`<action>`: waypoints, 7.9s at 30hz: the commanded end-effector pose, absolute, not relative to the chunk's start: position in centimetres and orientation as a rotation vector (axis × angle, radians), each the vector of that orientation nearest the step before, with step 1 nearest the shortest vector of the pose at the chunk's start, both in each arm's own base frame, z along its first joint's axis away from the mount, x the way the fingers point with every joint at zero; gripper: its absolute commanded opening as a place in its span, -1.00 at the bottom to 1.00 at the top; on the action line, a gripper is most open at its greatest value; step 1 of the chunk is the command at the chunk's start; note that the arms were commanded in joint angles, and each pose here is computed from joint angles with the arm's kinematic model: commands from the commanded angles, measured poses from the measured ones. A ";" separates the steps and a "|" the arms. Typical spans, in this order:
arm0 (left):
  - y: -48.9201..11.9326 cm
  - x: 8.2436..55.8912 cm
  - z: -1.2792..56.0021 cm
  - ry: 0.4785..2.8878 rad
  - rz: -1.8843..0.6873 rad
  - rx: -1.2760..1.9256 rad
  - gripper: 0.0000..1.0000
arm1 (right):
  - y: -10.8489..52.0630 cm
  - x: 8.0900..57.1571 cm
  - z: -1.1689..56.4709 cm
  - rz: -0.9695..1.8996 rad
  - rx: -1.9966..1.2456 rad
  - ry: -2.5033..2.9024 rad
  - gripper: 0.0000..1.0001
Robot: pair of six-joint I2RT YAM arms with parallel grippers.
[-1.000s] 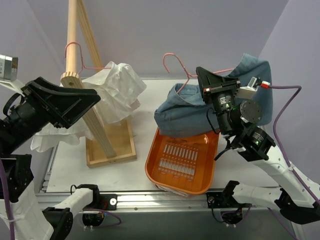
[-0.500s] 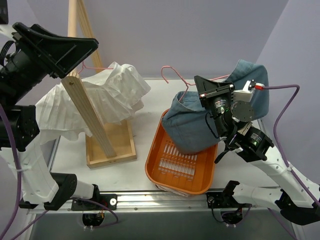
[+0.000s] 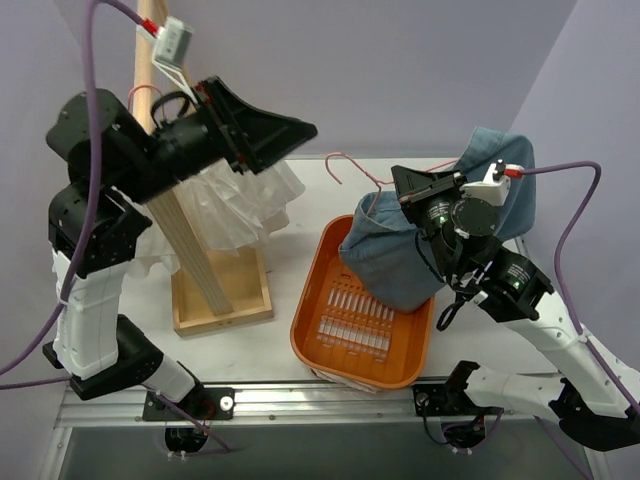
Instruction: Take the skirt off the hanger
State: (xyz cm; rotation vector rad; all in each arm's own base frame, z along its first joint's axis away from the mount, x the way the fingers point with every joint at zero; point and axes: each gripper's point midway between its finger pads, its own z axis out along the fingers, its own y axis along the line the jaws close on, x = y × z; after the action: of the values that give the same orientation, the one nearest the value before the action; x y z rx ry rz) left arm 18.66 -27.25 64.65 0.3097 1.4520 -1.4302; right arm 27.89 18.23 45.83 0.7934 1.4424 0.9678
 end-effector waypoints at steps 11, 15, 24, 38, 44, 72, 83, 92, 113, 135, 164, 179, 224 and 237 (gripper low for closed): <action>-29.7 15.6 57.2 1.535 -0.847 0.492 0.39 | 19.0 24.8 47.7 1.069 0.640 1.571 -1.00; -29.0 15.6 56.0 1.551 -0.812 0.497 0.40 | 19.3 23.8 47.0 1.107 0.604 1.605 -1.00; -26.6 15.0 54.6 1.567 -0.768 0.548 0.43 | 20.1 21.1 48.4 1.217 0.458 1.630 -1.00; -29.5 11.7 52.9 1.591 -0.938 0.735 0.57 | 23.3 19.7 50.4 1.384 0.300 1.614 -1.00; -29.5 11.8 51.8 1.633 -0.916 0.746 0.60 | 23.6 19.2 51.3 1.444 0.284 1.583 -1.00; -26.0 14.4 51.3 1.695 -0.783 0.518 -0.95 | 18.9 17.9 45.1 1.227 0.239 1.584 1.00; -27.2 14.5 49.0 1.767 -0.745 0.560 -0.95 | 18.5 21.6 48.4 0.786 0.071 1.754 0.49; -28.2 14.0 48.0 1.801 -0.758 0.603 -0.95 | 21.0 24.7 47.6 0.679 0.013 1.806 0.22; -27.5 12.5 47.6 1.804 -0.819 0.655 -0.95 | 19.4 29.0 44.8 0.368 0.103 1.842 -0.42; -25.7 8.7 40.6 1.951 -0.826 0.901 -0.95 | 13.0 33.4 46.4 0.142 0.267 1.798 -1.00; -24.2 12.9 56.1 1.446 -1.051 0.332 -0.95 | 22.0 18.4 48.3 1.121 -0.111 1.696 -1.00; -22.1 12.7 56.7 1.444 -1.036 0.317 -0.95 | 21.6 16.4 47.8 1.144 -0.186 1.707 -1.00; -26.5 7.0 45.4 1.877 -1.098 0.752 -0.95 | 10.0 17.3 37.7 0.542 0.231 1.986 0.94; -26.9 6.7 43.5 1.957 -1.081 0.766 -0.95 | 15.8 19.0 44.8 0.935 0.335 1.832 0.75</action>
State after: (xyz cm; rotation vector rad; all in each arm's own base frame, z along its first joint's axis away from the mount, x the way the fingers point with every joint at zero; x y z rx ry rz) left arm 7.18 -26.41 42.44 0.7624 1.9855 -1.0287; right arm 17.74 13.35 42.80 0.3015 1.8733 0.8210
